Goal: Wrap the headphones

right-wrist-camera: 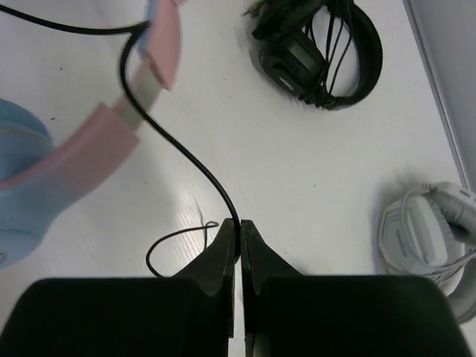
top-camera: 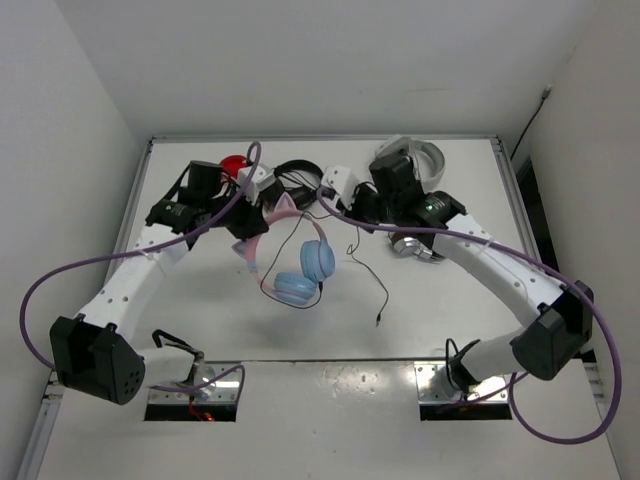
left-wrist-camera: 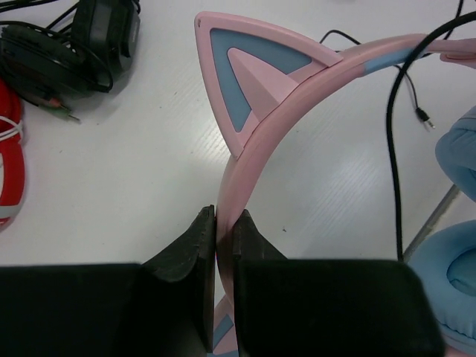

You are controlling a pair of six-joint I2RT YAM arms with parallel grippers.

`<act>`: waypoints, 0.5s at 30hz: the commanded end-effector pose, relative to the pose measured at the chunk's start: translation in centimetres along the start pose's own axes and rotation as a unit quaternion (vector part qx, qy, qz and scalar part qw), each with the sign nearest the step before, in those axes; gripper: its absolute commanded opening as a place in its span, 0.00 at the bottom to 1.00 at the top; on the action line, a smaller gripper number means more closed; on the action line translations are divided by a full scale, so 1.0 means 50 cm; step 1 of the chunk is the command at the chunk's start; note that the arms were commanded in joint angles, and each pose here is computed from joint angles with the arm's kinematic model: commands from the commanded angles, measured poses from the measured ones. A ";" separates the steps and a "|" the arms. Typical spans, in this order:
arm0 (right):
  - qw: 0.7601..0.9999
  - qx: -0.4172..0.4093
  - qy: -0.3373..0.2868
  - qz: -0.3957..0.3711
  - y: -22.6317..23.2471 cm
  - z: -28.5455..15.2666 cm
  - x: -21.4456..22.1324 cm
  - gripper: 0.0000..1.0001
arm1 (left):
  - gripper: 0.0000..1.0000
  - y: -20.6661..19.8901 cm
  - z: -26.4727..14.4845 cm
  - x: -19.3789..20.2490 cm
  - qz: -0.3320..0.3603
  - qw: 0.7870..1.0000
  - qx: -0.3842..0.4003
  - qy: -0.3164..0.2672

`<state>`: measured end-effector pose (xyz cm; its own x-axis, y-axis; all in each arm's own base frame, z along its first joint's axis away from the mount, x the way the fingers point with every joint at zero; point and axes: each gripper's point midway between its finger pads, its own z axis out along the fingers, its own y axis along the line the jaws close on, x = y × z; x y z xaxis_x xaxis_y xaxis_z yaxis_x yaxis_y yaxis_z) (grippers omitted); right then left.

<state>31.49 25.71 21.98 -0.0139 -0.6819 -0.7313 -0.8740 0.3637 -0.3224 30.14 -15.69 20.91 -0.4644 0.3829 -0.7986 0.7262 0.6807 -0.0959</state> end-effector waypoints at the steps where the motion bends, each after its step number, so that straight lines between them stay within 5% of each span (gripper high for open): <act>1: 0.998 0.035 -0.029 0.040 -0.047 -0.016 -0.009 0.00 | 0.00 -0.036 -0.032 -0.058 -0.013 0.997 0.048 -0.061; 9: 0.986 0.008 -0.025 0.166 -0.099 0.000 0.050 0.00 | 0.00 -0.034 -0.058 -0.082 -0.038 0.994 0.054 -0.092; 15: 0.972 -0.065 -0.055 0.219 -0.057 0.032 0.034 0.00 | 0.00 -0.041 -0.074 -0.114 -0.084 0.985 0.086 -0.125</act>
<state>34.97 22.19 18.35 -0.3586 -0.5007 -0.7878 -0.8272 0.5615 0.0197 29.93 -15.44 23.61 -0.5140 0.2010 -0.8339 0.6903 0.6741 -0.2630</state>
